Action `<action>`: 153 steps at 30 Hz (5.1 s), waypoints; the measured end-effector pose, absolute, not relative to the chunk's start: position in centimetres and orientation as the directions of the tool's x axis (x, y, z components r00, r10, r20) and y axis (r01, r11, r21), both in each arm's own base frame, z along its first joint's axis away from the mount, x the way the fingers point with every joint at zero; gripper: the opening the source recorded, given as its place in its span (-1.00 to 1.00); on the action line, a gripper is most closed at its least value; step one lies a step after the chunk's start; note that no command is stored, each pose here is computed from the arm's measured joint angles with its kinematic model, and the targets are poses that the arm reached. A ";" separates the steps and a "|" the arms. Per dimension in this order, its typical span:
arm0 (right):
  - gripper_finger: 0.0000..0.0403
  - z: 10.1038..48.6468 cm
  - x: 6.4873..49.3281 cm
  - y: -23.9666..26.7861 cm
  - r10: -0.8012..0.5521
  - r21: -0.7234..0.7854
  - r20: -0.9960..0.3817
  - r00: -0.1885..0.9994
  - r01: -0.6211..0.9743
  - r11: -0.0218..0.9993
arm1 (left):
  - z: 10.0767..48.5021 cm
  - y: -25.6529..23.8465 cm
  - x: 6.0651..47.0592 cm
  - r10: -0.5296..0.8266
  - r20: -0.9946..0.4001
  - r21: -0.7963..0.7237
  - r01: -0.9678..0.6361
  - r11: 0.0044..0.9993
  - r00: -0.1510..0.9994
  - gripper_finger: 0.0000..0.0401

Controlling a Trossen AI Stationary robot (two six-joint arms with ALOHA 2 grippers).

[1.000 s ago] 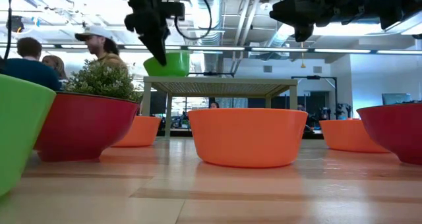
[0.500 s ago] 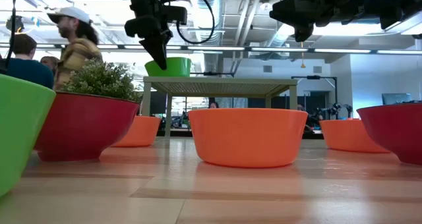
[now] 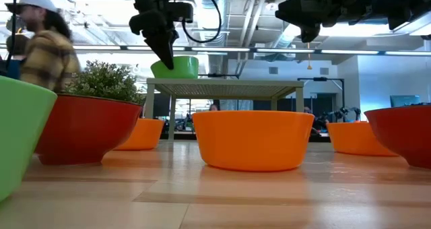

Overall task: Pick & Place Mini bowls
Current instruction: Put the green bowl on the shelf, then put the orange bowl on the shelf

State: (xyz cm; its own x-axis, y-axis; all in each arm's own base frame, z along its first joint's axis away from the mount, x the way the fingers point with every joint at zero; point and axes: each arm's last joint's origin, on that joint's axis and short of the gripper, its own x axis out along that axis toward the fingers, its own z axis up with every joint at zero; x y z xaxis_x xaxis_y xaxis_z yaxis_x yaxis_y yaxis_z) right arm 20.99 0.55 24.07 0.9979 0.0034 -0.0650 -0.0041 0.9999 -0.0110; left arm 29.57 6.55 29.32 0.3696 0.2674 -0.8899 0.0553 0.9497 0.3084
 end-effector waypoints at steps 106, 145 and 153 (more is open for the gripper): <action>-0.08 16.7 31.6 7.8 0.164 0.266 -0.746 0.645 0.063 0.962 | 22.5 -6.8 19.7 0.064 -0.389 0.135 -0.013 0.991 0.919 -0.47; -0.97 20.2 33.4 7.8 0.143 0.275 -0.840 0.523 0.185 0.943 | 23.2 -6.9 19.8 0.055 -0.330 0.152 -0.005 0.988 0.943 -0.47; -0.98 30.5 33.7 4.3 -0.096 -0.004 -0.824 0.559 0.164 0.986 | 23.8 -6.9 19.8 0.049 -0.287 0.223 0.017 0.975 0.957 -0.47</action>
